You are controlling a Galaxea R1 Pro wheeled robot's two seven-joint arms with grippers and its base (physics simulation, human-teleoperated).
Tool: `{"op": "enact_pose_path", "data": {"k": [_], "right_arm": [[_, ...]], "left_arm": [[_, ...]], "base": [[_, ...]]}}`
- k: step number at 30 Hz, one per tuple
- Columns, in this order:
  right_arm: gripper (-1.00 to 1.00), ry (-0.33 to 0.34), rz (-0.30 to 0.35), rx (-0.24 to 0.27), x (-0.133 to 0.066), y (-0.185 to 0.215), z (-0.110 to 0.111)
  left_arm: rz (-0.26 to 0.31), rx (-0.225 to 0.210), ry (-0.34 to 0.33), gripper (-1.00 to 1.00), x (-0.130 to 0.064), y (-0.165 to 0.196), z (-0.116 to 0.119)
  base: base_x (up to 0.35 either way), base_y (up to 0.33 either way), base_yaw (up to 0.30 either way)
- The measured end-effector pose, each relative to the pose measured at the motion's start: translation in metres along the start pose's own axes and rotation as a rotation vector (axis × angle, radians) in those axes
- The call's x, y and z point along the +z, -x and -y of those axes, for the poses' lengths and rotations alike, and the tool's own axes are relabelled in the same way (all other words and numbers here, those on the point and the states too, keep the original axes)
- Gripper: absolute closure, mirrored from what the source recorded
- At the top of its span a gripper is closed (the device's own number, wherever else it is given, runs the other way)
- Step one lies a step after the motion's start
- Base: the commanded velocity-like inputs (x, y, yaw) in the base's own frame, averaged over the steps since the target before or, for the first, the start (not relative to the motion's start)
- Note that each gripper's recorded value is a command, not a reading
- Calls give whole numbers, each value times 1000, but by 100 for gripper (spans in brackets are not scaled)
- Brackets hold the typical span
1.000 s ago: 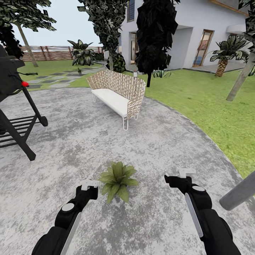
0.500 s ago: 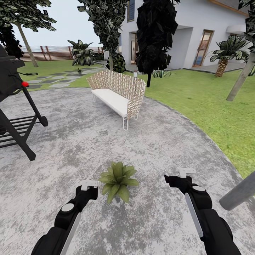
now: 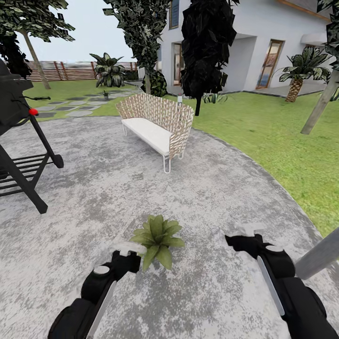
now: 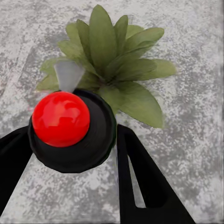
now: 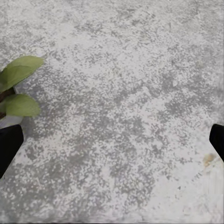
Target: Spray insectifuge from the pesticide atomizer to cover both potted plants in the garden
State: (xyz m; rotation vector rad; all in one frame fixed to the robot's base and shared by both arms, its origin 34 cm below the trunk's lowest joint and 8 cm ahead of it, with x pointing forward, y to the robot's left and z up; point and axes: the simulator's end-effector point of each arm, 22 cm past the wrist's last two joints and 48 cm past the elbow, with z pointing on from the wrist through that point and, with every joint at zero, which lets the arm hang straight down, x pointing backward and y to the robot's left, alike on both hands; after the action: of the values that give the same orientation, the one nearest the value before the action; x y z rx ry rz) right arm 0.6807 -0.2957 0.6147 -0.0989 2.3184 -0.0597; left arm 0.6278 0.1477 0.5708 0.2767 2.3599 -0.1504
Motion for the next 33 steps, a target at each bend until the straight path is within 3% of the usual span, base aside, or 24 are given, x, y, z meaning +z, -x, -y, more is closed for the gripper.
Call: {"op": "enact_pose_path", "data": {"k": [1,2,5,8,15,20,22,25,33], "right_arm": [[-100,77,-5,-12,-1,-1,-13],[-100,109,-7,-16,-2,-1,-19],[-100,304,-18,-41,-13,-4,-49],[-100,415,-27,-56,-22,-7,-62],[-100,772,-45,-73,-68,-13,-115],[-100,970,-43,-78,-102,-12,-142],[-100,1022,-43,-79,-112,-11,-148],[-100,1051,-42,-80,-117,-11,-151],[-100,1070,-38,-86,-121,-8,-156]], "left_arm": [[-3,14,-30,100,1,10,8],[-1,20,-44,100,1,14,11],[2,55,-179,100,-2,26,30],[-11,85,-260,100,-6,22,31],[-88,164,-567,100,-43,-7,38],[-111,209,-693,100,-66,-19,33],[-91,233,-750,100,-76,-18,36],[-69,254,-821,100,-88,-16,42],[-51,286,-958,100,-111,-6,56]], "base": [[0,0,0],[0,0,0],[0,0,0],[0,0,0],[0,0,0],[0,0,0],[0,0,0],[0,0,0],[0,0,0]]}}
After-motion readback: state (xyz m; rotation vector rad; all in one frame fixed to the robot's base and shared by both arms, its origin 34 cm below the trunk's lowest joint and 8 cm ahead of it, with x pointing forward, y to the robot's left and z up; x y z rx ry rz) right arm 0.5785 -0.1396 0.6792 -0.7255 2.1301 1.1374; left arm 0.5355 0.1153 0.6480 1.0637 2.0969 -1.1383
